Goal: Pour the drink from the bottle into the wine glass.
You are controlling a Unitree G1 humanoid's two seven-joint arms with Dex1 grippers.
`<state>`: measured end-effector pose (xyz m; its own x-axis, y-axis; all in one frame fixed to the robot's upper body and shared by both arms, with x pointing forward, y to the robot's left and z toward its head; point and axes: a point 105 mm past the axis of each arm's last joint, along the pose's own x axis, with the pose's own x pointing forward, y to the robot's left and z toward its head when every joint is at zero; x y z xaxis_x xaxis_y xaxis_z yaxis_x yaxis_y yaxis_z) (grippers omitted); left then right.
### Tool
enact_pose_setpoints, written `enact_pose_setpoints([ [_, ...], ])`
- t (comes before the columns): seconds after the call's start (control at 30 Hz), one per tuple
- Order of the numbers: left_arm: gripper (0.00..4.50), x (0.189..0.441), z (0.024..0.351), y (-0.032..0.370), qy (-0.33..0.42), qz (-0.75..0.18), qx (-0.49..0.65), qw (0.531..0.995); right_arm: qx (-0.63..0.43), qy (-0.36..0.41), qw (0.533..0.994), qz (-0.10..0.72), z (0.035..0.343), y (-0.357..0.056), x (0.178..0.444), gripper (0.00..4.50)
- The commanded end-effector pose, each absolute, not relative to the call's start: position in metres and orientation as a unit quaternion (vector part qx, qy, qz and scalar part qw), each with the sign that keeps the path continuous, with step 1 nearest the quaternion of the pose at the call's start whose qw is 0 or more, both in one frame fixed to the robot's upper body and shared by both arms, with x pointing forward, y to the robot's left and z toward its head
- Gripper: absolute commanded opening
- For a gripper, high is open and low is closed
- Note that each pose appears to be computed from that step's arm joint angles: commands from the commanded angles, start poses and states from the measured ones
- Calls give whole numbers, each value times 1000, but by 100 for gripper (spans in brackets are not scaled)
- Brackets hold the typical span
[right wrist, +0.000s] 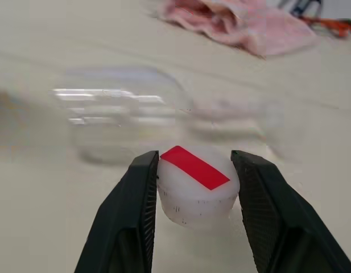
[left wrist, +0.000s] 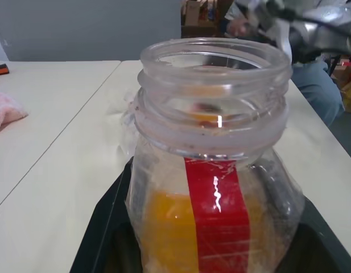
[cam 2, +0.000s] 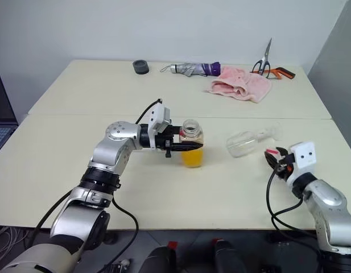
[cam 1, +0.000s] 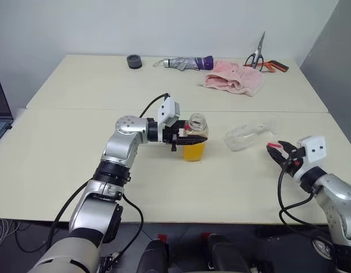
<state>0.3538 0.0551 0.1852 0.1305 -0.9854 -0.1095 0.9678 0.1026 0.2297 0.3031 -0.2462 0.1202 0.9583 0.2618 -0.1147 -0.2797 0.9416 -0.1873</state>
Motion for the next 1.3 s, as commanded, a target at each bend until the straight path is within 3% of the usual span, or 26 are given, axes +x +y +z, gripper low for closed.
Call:
enact_pose_setpoints([
  [0.03, 182, 352, 205, 61, -73, -650, 129, 745, -121, 41, 985, 117, 112, -253, 303, 172],
  [0.1, 182, 353, 206, 63, -73, -646, 129, 748, -112, 54, 986, 114, 102, -254, 304, 172],
  [0.13, 182, 354, 206, 64, -73, -644, 130, 750, -102, 65, 985, 121, 97, -252, 303, 242],
  [0.33, 182, 357, 208, 76, -73, -621, 125, 770, -94, 78, 981, 148, 101, -256, 296, 438],
  [0.37, 182, 358, 208, 79, -73, -615, 124, 775, -96, 76, 981, 152, 105, -256, 295, 450],
  [0.47, 182, 361, 210, 88, -74, -594, 116, 793, -104, 68, 979, 162, 115, -257, 292, 450],
  [0.6, 182, 377, 221, 123, -83, -515, 97, 848, -109, 18, 965, 236, 161, -229, 288, 450],
  [0.7, 182, 391, 220, 162, -74, -424, 98, 897, -107, -8, 915, 389, 190, -157, 280, 450],
  [0.83, 182, 400, 218, 197, -65, -346, 93, 931, -110, -43, 870, 478, 211, -94, 284, 450],
  [1.07, 182, 408, 214, 248, -59, -221, 79, 970, -118, -52, 828, 546, 216, -17, 302, 450],
  [1.3, 182, 412, 205, 280, -54, -128, 87, 986, -137, -46, 829, 540, 210, 2, 319, 450],
])
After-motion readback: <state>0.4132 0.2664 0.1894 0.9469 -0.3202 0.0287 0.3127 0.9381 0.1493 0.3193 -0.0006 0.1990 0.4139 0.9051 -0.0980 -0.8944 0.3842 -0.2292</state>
